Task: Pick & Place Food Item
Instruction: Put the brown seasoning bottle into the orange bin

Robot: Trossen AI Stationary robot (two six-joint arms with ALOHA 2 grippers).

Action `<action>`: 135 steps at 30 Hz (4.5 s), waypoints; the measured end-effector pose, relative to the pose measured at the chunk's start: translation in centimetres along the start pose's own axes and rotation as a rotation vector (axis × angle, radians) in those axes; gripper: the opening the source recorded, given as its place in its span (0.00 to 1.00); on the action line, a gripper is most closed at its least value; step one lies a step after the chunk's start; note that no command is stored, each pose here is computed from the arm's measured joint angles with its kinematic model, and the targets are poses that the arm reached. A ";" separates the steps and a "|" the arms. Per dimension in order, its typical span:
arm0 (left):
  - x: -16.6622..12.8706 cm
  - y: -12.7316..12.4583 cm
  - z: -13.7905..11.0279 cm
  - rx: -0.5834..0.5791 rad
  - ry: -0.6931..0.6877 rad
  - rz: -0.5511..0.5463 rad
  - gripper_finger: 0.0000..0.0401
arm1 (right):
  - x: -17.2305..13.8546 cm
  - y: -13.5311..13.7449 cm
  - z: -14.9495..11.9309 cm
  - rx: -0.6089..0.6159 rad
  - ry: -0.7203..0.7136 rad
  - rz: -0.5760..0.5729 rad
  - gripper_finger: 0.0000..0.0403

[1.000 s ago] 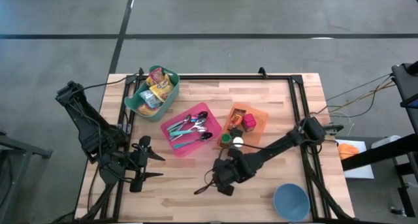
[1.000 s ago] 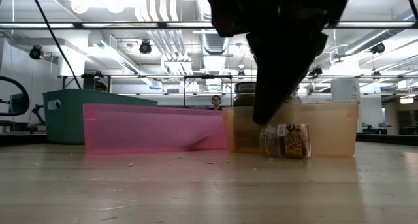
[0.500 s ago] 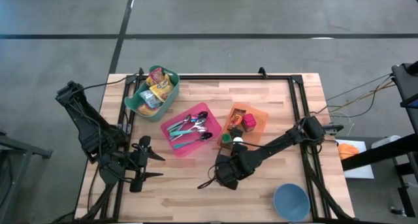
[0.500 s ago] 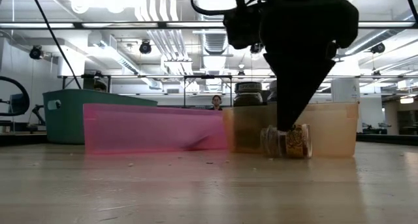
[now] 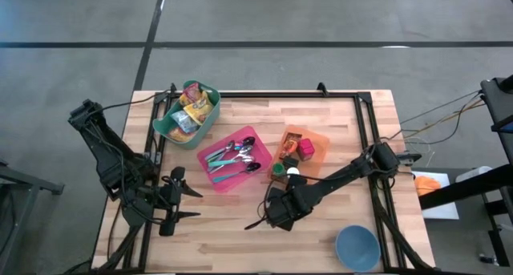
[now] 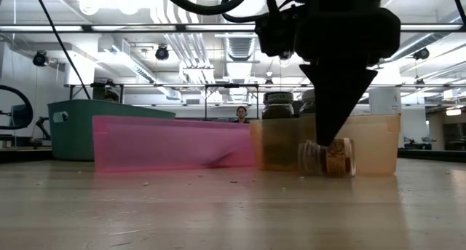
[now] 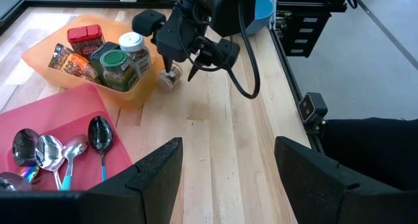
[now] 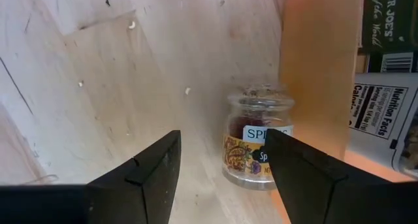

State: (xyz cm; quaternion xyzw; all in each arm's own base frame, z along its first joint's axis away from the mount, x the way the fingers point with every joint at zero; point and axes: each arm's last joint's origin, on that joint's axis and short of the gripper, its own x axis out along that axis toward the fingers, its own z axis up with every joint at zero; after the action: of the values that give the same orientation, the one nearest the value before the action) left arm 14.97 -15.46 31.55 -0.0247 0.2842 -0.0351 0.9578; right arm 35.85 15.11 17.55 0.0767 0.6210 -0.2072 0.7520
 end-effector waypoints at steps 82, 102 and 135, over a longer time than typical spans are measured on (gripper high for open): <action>0.0 0.0 0.0 0.000 0.000 0.000 0.61 | 3.5 -0.6 -2.6 0.056 0.102 0.069 0.46; 0.0 0.0 0.0 -0.001 0.000 0.000 0.61 | 2.6 0.1 -2.3 0.085 0.065 0.066 0.46; 5.5 -1.7 -0.3 -0.191 0.011 0.086 0.61 | 1.0 6.6 -3.3 0.077 -0.153 0.325 0.46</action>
State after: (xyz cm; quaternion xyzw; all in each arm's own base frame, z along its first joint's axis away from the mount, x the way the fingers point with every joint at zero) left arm 19.35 -17.58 28.45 -0.1034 0.2925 0.0331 0.9501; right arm 35.71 22.05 14.97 0.1890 0.5331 -0.1117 0.8171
